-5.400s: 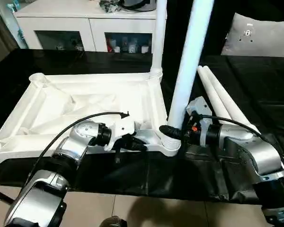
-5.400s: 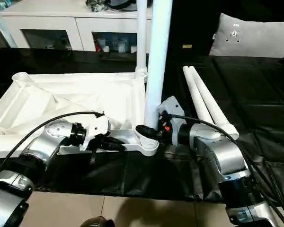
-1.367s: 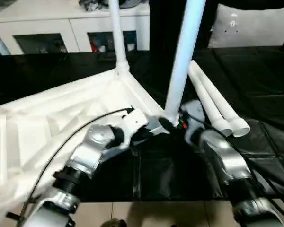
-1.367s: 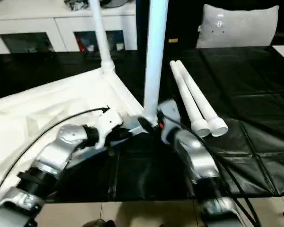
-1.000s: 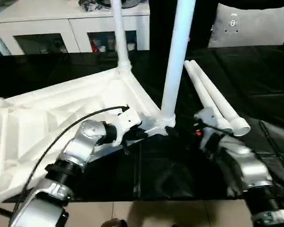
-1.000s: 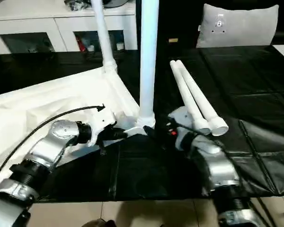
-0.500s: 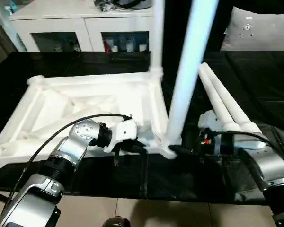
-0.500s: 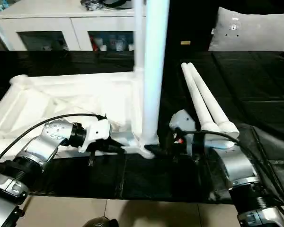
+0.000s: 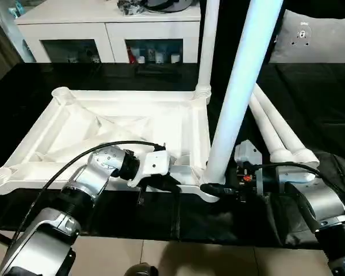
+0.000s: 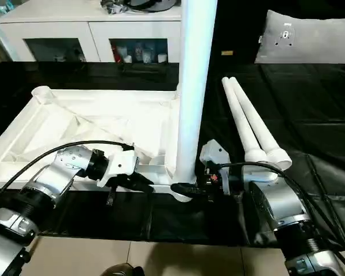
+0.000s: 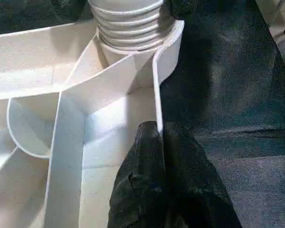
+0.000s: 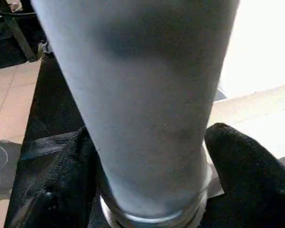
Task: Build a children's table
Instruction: Rotate leg to tighten
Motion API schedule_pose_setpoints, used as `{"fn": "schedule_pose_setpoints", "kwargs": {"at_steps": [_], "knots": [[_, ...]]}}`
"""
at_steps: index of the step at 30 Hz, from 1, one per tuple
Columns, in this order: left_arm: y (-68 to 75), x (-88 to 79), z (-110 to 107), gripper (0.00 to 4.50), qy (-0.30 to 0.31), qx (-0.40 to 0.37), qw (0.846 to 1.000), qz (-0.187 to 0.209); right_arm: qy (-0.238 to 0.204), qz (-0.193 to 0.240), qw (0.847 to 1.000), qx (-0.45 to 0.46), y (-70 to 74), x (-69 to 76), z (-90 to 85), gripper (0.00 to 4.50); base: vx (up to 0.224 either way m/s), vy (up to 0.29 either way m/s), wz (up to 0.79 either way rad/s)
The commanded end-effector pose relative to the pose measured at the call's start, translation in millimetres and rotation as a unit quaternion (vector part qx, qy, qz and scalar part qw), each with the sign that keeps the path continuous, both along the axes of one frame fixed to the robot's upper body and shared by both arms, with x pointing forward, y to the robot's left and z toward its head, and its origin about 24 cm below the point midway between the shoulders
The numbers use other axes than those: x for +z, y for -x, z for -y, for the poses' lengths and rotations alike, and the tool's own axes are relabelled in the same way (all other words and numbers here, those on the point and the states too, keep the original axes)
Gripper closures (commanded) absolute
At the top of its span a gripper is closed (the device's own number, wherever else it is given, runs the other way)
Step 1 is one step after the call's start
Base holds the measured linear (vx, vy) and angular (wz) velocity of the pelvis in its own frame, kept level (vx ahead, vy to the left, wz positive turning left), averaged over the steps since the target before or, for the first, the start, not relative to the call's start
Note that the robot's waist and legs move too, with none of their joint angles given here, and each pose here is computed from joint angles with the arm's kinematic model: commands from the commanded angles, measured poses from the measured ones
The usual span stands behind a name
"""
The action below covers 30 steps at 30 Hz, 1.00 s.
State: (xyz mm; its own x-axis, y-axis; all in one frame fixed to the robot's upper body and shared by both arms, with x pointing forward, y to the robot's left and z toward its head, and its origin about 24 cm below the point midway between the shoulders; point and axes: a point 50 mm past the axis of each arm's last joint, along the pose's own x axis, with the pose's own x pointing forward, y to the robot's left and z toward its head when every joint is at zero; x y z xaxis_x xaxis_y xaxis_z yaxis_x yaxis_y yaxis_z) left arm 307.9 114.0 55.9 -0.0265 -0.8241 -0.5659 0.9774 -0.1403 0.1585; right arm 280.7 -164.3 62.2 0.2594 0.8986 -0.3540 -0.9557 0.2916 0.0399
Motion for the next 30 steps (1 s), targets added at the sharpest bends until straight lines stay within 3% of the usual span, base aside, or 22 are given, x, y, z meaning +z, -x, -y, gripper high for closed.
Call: {"fn": "schedule_pose_setpoints", "kwargs": {"at_steps": [1, 4, 7, 15, 17, 20, 22, 25, 27, 30], "knots": [[3.1, -2.7, 3.7, 4.50, -0.026, -0.034, 0.999, 0.001, 0.003, -0.002, 1.000, 0.007, -1.9, 2.6, -1.7, 1.24, 0.000, 0.000, 0.00], [3.0, -2.9, 3.1, 4.50, -0.025, -0.032, 0.999, -0.001, 0.002, -0.008, 1.000, 0.007, -1.3, 1.4, -1.6, 1.60, 0.000, 0.000, 0.00], [3.0, -2.7, 2.9, 4.50, -0.012, -0.019, 1.000, -0.008, -0.004, -0.019, 1.000, 0.000, 0.1, -1.9, -3.7, 1.69, 0.000, 0.000, 0.00], [-6.1, 6.8, 16.5, 4.50, 0.068, 0.111, 0.991, -0.025, 0.000, -0.026, 0.992, -0.122, -8.8, -20.4, -23.0, 1.78, 0.000, 0.000, 0.00], [-8.9, 12.0, 29.9, 4.50, 0.102, 0.169, 0.980, -0.035, -0.015, -0.042, 0.980, -0.194, -17.1, -28.7, -40.1, 1.78, 0.000, 0.000, 0.00], [-9.6, 13.0, 33.5, 4.50, 0.107, 0.183, 0.977, -0.036, -0.015, -0.044, 0.976, -0.213, -19.8, -30.2, -44.0, 1.78, 0.000, 0.000, 0.00], [-19.0, 21.6, 57.3, 4.50, 0.147, 0.282, 0.948, -0.023, -0.021, -0.056, 0.949, -0.308, -36.6, -34.3, -58.8, 1.78, 0.000, 0.000, 0.00], [-23.1, 29.5, 75.3, 4.50, 0.182, 0.333, 0.925, -0.012, -0.017, -0.069, 0.932, -0.355, -44.9, -38.0, -63.6, 1.78, 0.000, 0.000, 0.00], [-21.8, 31.5, 81.8, 4.50, 0.188, 0.337, 0.923, -0.007, -0.010, -0.064, 0.927, -0.369, -47.7, -39.5, -63.7, 1.78, 0.000, 0.000, 0.00], [-18.8, 32.8, 89.1, 4.50, 0.183, 0.329, 0.926, 0.014, 0.000, -0.052, 0.922, -0.383, -51.1, -40.9, -64.2, 1.08, 0.000, 0.000, 0.00]]}}
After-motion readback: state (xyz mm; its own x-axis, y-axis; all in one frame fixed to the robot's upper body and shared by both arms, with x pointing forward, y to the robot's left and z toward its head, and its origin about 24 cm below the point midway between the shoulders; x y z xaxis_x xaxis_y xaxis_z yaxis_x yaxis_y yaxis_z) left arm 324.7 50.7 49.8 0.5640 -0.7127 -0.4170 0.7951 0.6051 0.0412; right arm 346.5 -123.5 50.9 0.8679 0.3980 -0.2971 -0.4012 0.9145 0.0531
